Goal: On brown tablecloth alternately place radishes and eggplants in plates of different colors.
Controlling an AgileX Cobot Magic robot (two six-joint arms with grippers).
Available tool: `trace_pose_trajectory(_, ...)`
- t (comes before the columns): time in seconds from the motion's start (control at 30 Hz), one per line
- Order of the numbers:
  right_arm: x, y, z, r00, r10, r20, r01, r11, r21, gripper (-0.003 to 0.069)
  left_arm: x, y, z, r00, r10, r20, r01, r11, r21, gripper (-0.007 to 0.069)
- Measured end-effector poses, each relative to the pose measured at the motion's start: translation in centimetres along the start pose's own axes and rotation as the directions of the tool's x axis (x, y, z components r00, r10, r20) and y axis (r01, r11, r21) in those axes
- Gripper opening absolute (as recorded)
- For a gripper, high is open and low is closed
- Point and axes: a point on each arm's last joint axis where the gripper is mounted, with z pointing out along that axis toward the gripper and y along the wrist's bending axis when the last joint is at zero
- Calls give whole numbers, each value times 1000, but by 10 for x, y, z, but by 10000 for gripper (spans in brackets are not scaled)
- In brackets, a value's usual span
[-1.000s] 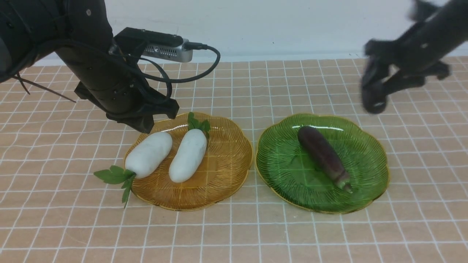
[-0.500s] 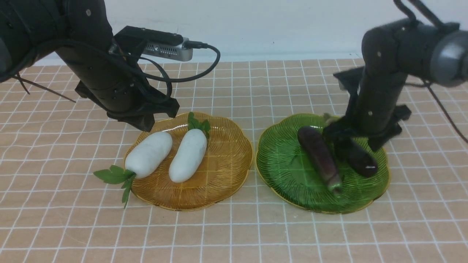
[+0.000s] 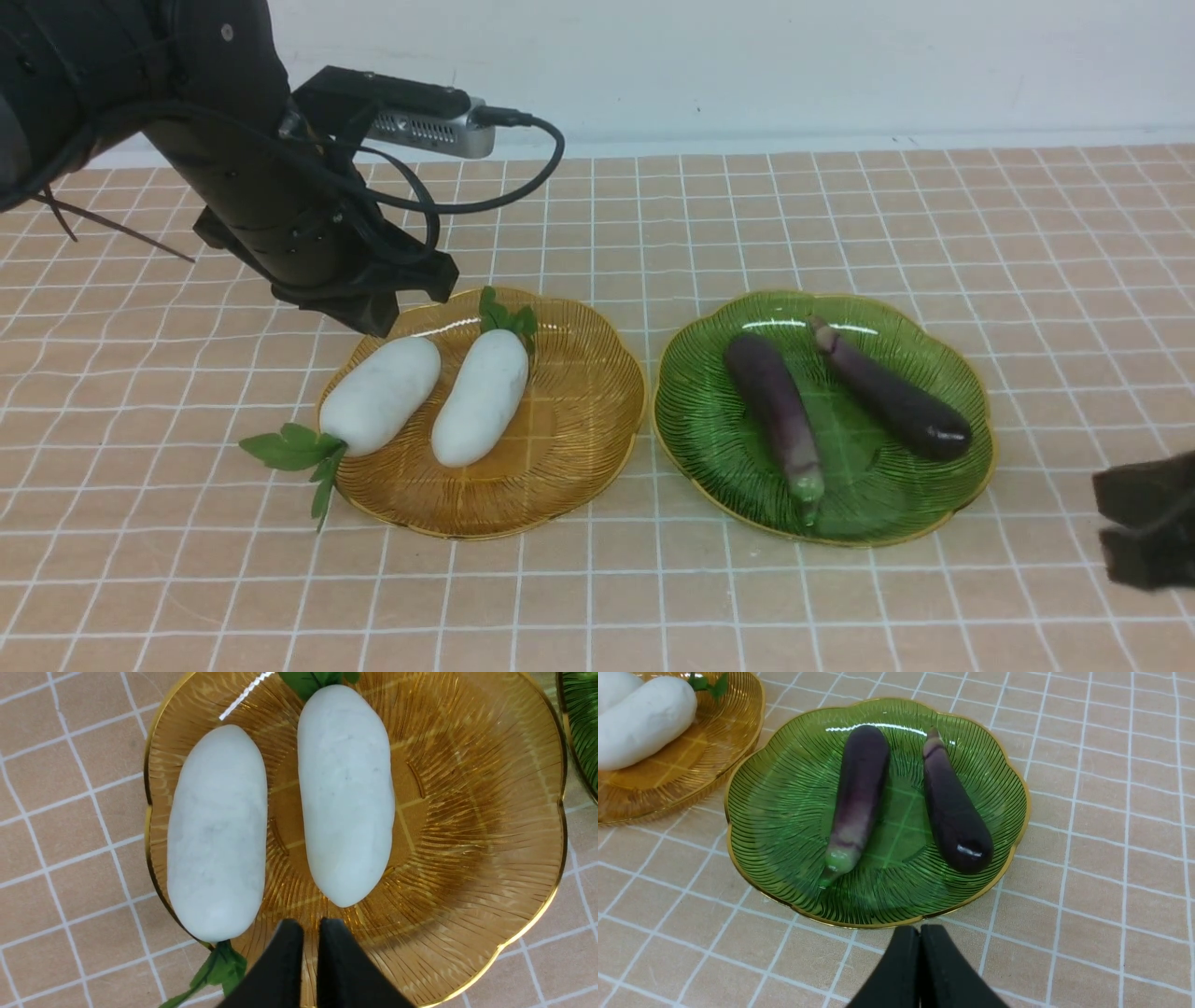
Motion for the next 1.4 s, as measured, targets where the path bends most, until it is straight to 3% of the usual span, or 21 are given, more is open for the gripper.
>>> trace_pose_trajectory(0.2, 31, -3, -29, 989, 11, 145, -14, 1000, 22, -15, 0, 0, 0, 1000, 0, 0, 0, 1000, 0, 38)
trace_pose_trajectory(0.33, 67, -11, -43, 956, 41, 289, -81, 989, 127, -15, 0, 0, 0, 1000, 2, 0, -2, 1000, -4, 38)
trace_pose_trajectory(0.47, 111, -13, -35, 946, 58, 318, -127, 971, 202, -15, 2, 3, -5, 1000, 20, -5, -20, 999, -33, 38)
trace_pose_trajectory(0.73, 126, -14, -28, 950, 41, 311, -115, 968, 225, -15, 29, 1, -90, 997, 41, 65, -36, 997, -72, 38)
trace_pose_trajectory(0.87, 126, -14, -28, 949, 38, 313, -114, 968, 226, -15, 61, 2, -147, 984, 58, 170, -38, 992, -122, 38)
trace_pose_trajectory(1.0, 126, -14, -28, 948, 38, 315, -114, 967, 227, -15, 105, 0, -163, 980, 24, 199, -1, 993, -114, 38)
trace_pose_trajectory(1.17, 126, -14, -28, 948, 38, 315, -114, 967, 227, -15, 169, -2, -153, 977, -29, 209, 47, 996, -78, 38)
trace_pose_trajectory(1.4, 126, -14, -28, 949, 35, 314, -111, 967, 228, -15, 255, -6, -97, 896, -89, 436, 86, 996, 27, 38)
